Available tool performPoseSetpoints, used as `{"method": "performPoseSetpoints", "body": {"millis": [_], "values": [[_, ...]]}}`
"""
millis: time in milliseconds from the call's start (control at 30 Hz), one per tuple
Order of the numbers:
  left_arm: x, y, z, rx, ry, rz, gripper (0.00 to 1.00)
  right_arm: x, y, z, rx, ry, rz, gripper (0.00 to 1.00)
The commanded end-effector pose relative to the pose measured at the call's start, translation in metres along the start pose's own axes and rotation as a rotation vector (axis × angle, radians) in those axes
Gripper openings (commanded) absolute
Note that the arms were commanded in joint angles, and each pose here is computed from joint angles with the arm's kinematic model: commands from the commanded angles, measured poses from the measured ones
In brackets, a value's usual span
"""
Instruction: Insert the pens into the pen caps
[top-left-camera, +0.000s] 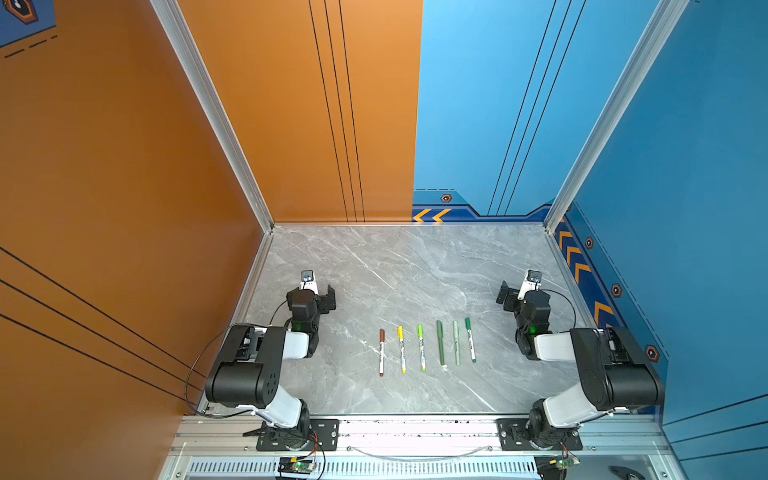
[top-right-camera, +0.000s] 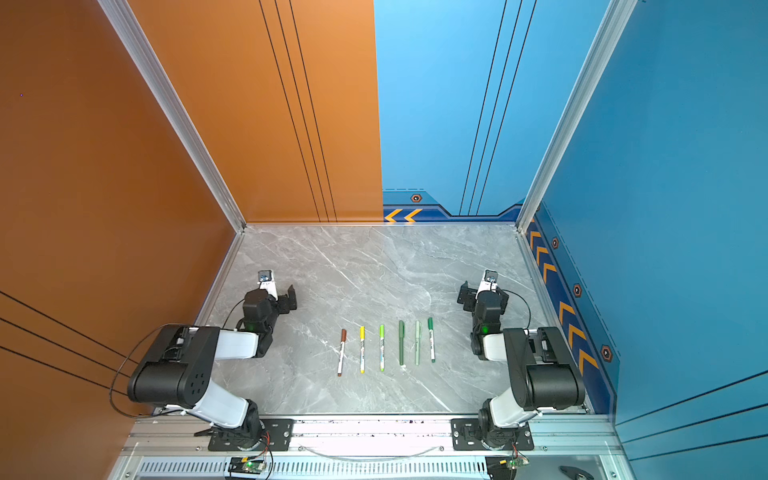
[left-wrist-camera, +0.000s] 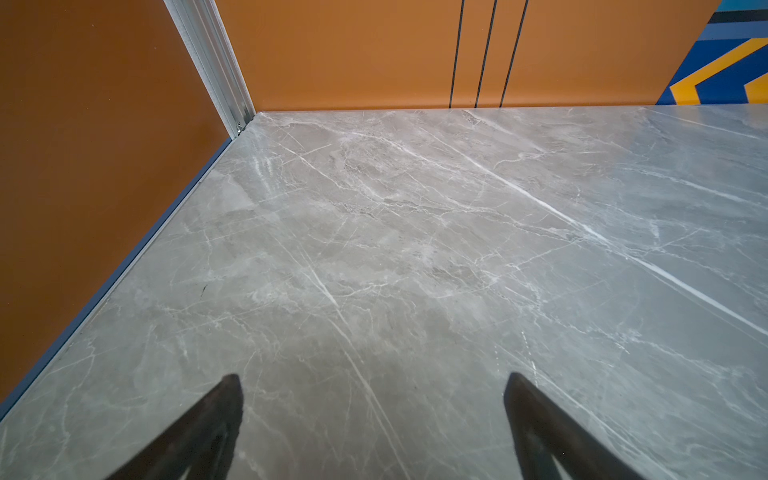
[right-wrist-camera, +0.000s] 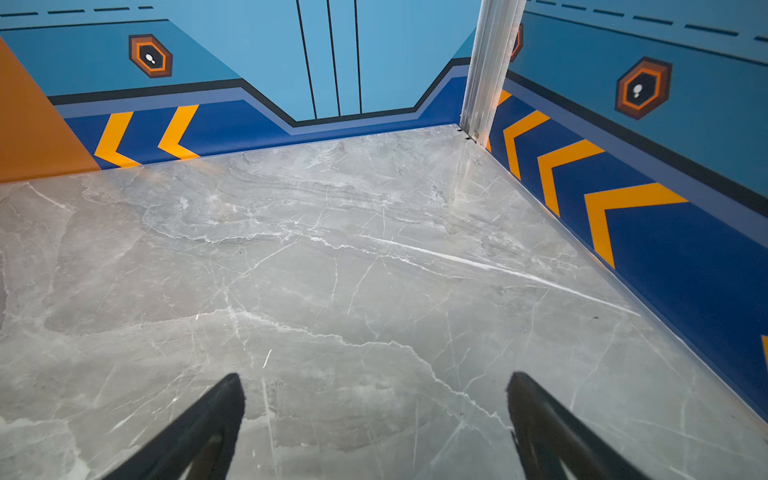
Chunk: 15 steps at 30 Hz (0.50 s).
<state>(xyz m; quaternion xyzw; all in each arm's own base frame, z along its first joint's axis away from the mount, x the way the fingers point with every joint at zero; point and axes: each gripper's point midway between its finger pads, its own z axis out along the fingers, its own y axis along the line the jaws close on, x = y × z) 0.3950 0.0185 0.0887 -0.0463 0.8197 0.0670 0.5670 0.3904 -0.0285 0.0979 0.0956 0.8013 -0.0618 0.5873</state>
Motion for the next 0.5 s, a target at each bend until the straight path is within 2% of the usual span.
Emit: {"method": "performPoseSetpoints", "body": {"millis": [0,467], "values": [[-0.0014,-0.0039,-0.0012,0.014,-0.012,0.022,0.98,0.0039,0.0077,0.0010,-0.023,0.021,-0.043,1.00],[-0.0020,-0.0044,-0.0013,0.016,-0.014,0.027,0.98,0.0042,0.0103,0.0017,-0.045,0.027,-0.042,1.00]]}}
